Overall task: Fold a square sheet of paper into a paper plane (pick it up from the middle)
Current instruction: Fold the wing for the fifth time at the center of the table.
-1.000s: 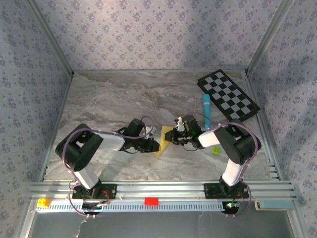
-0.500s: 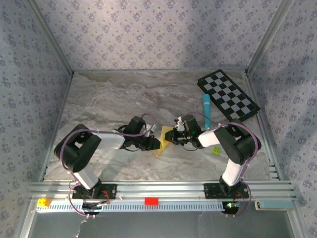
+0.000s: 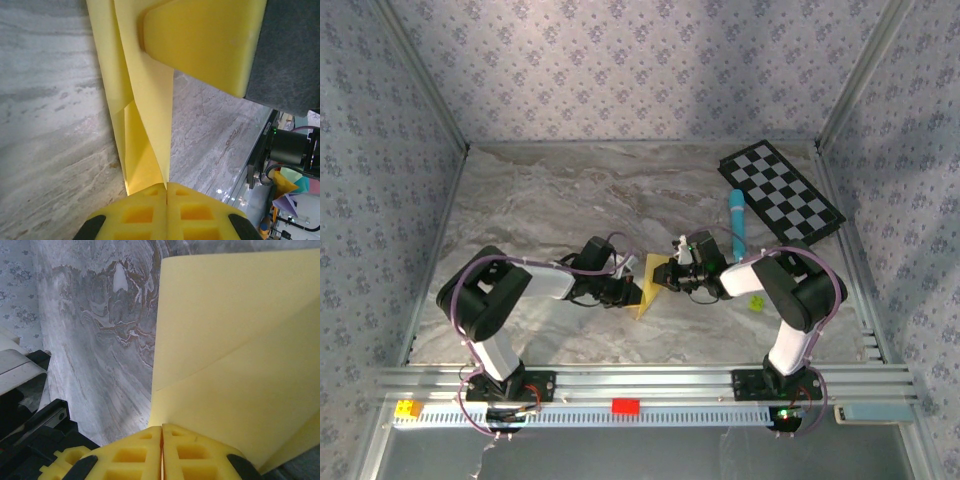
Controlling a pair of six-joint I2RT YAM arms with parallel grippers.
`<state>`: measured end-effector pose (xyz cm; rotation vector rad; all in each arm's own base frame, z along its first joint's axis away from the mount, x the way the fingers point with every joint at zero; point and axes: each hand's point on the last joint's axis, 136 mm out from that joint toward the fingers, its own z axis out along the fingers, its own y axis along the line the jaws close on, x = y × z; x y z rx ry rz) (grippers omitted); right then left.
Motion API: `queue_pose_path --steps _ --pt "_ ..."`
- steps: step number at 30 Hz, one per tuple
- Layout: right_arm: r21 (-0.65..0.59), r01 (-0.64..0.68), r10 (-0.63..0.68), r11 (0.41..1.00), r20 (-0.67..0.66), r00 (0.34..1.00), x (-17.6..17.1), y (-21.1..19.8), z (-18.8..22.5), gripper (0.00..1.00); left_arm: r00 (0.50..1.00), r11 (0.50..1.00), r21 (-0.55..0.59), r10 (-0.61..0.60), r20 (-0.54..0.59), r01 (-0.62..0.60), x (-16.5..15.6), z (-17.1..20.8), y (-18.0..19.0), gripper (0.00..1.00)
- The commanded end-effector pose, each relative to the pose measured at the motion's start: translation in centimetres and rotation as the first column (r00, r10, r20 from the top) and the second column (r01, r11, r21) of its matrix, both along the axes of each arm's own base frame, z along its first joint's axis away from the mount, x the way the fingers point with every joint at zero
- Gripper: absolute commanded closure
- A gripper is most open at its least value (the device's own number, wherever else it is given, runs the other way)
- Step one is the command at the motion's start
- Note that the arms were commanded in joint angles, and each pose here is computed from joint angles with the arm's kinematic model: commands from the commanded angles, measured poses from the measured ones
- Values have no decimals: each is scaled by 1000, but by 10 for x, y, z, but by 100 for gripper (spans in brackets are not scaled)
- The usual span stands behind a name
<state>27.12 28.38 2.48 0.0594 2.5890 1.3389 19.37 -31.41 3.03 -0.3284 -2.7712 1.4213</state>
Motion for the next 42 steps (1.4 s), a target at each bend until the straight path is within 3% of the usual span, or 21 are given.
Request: queue_pose_path --steps 1,10,22,24,26,28,34,38,42 --pt "-127 22 -33 992 -86 996 -12 -16 -38 90 997 998 -25 -55 -52 54 -12 -1 -2 100" --pt "-148 27 -42 989 -100 994 -13 -18 -44 90 991 997 1 -81 -109 82 -26 -16 4 100" --pt "-158 26 -42 987 -99 994 -13 -18 -44 90 989 994 13 -102 -105 104 -33 -11 8 85" --pt "-157 25 -41 987 -97 994 -13 -18 -43 90 988 994 9 -111 -108 112 -35 -10 7 87" --pt "-159 24 -40 987 -98 994 -13 -18 -44 90 987 993 5 -118 -106 119 -37 -9 6 96" --pt "-157 24 -40 987 -97 994 -13 -18 -43 90 987 993 9 -119 -109 120 -38 -10 7 100" --pt "-173 26 -44 985 -102 994 -14 -20 -46 90 984 991 18 -128 -124 131 -44 -14 11 100" --pt "-179 26 -46 983 -104 994 -14 -21 -48 90 983 991 15 -134 -124 136 -48 -12 12 90" --pt "-181 24 -44 983 -105 994 -15 -20 -48 90 981 989 11 -147 -128 149 -51 -10 13 96"
